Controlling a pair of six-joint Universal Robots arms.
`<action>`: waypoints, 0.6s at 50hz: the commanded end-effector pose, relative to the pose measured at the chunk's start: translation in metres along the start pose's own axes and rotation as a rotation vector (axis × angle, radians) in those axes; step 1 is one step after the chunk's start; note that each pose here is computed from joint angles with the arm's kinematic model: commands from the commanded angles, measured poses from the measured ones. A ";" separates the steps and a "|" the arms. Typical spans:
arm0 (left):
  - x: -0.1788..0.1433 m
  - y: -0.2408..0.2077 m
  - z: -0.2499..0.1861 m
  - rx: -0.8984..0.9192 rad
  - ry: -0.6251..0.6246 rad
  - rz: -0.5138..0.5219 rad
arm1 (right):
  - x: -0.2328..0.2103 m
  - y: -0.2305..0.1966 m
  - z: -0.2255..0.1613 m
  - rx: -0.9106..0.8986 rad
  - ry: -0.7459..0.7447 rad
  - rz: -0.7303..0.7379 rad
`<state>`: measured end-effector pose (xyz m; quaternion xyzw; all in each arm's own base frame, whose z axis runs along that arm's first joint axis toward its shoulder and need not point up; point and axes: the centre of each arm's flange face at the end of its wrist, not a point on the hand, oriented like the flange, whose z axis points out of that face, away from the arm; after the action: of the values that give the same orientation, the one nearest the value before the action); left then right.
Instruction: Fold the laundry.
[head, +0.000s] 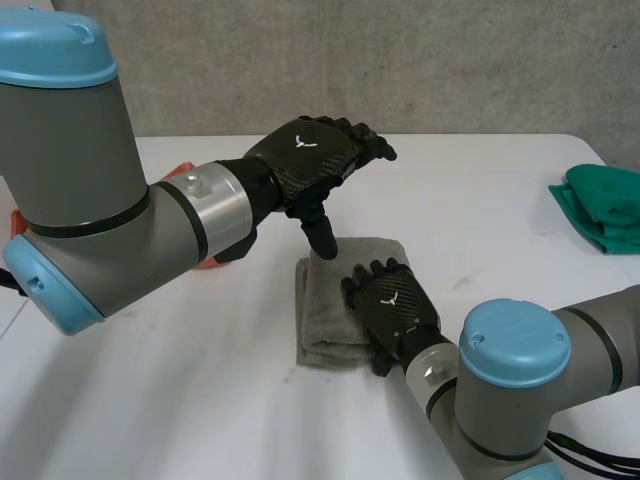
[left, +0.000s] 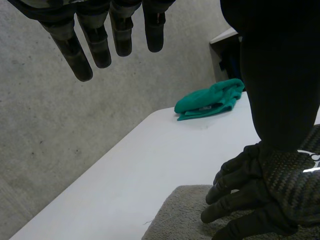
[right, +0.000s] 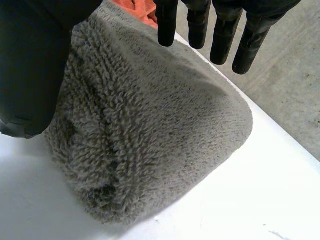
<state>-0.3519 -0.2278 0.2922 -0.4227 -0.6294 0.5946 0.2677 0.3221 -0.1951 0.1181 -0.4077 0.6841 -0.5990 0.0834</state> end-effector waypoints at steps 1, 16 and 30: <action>0.001 0.003 0.001 -0.008 0.005 -0.005 | -0.004 0.010 0.008 -0.016 -0.008 -0.016; 0.000 0.004 0.002 -0.010 0.002 -0.008 | 0.003 -0.005 0.034 0.052 0.020 -0.014; 0.000 0.003 0.001 -0.009 0.001 -0.009 | 0.008 -0.006 0.057 0.075 0.036 -0.013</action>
<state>-0.3521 -0.2292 0.2882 -0.4213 -0.6340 0.5904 0.2682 0.3516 -0.2338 0.1094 -0.4036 0.6632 -0.6249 0.0826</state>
